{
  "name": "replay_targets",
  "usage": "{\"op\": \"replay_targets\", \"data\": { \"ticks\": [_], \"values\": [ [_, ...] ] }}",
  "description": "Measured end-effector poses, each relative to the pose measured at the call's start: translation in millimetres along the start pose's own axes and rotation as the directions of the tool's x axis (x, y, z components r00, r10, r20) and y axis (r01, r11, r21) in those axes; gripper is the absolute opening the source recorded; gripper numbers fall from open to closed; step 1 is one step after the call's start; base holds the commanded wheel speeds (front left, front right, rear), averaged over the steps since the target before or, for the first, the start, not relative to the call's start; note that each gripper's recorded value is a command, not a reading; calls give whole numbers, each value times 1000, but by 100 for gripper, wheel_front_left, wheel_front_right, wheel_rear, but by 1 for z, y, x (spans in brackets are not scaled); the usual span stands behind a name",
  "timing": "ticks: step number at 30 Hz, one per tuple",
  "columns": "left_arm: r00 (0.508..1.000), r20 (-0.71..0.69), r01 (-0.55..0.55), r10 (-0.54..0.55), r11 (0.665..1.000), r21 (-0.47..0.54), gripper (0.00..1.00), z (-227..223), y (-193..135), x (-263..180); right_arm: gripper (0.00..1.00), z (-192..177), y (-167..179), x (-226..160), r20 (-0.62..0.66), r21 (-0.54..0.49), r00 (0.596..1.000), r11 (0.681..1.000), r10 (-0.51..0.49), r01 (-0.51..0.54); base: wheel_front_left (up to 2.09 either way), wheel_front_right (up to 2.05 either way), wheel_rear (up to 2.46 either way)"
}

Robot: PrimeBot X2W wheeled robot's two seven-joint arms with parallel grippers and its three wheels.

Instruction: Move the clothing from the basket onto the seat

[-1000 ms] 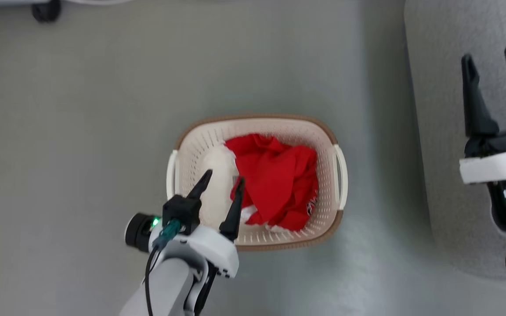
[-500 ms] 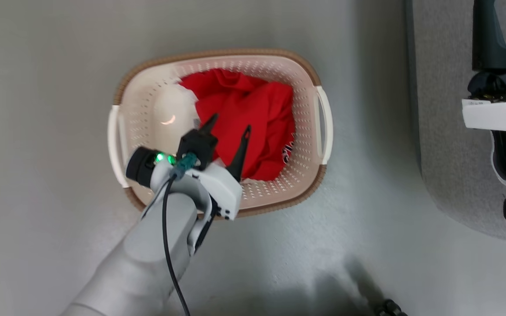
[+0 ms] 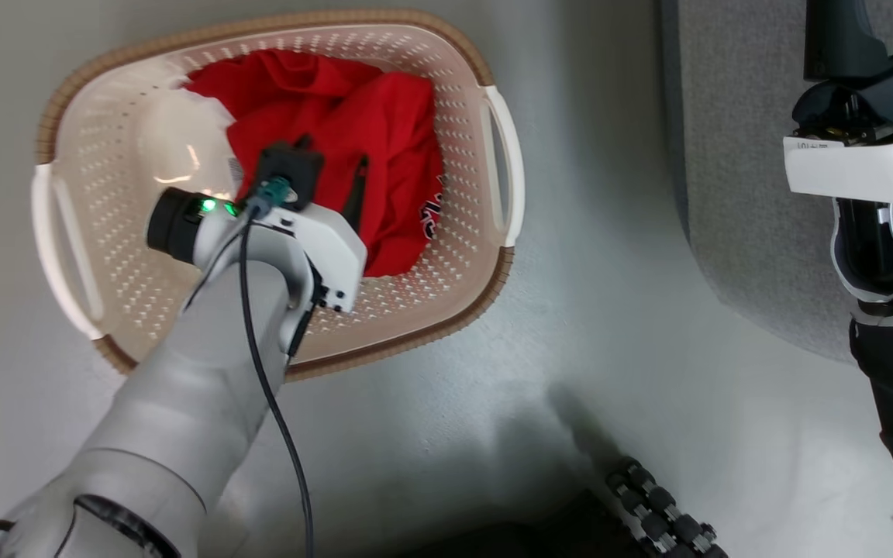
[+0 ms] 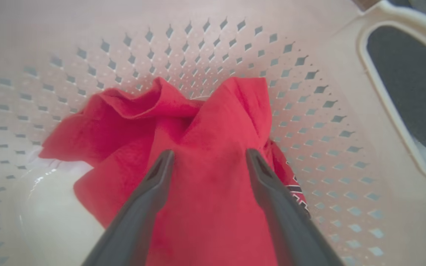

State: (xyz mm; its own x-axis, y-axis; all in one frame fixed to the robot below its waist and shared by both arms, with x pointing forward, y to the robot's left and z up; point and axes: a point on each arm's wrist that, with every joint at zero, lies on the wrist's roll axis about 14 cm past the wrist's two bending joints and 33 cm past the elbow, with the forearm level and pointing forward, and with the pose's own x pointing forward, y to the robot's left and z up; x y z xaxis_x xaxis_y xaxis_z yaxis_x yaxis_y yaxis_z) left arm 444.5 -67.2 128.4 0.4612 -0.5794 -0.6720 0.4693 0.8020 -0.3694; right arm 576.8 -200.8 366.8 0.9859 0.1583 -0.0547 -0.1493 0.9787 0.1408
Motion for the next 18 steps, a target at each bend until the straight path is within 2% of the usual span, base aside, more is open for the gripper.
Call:
{"op": "replay_targets", "data": {
  "ticks": [9, 15, 16, 17, 18],
  "values": [
    [992, -125, -6, 9, 1000, 20, 100, -29, 11, 28, 100, -20, -15, -6, -45, 3, 998, 999, -45, 45, 0, 0, 0],
    [973, -232, 3, 5, 999, 33, 99, -49, 12, 28, 100, -28, -17, -6, -62, 5, 997, 999, -48, 49, 0, 0, 0],
    [972, -235, 2, 6, 999, 32, 47, -48, 13, 28, 100, -29, -16, -6, -63, 6, 997, 999, -48, 48, 0, 0, 0],
    [973, -230, -2, 7, 1000, 24, 0, -46, 13, 28, 100, -30, -16, -6, -64, 7, 997, 999, -46, 47, 0, 0, 0],
    [974, -226, -6, 10, 1000, 15, 0, -44, 14, 29, 100, -31, -16, -6, -65, 8, 997, 999, -45, 45, 0, 0, 0]
  ]
}}
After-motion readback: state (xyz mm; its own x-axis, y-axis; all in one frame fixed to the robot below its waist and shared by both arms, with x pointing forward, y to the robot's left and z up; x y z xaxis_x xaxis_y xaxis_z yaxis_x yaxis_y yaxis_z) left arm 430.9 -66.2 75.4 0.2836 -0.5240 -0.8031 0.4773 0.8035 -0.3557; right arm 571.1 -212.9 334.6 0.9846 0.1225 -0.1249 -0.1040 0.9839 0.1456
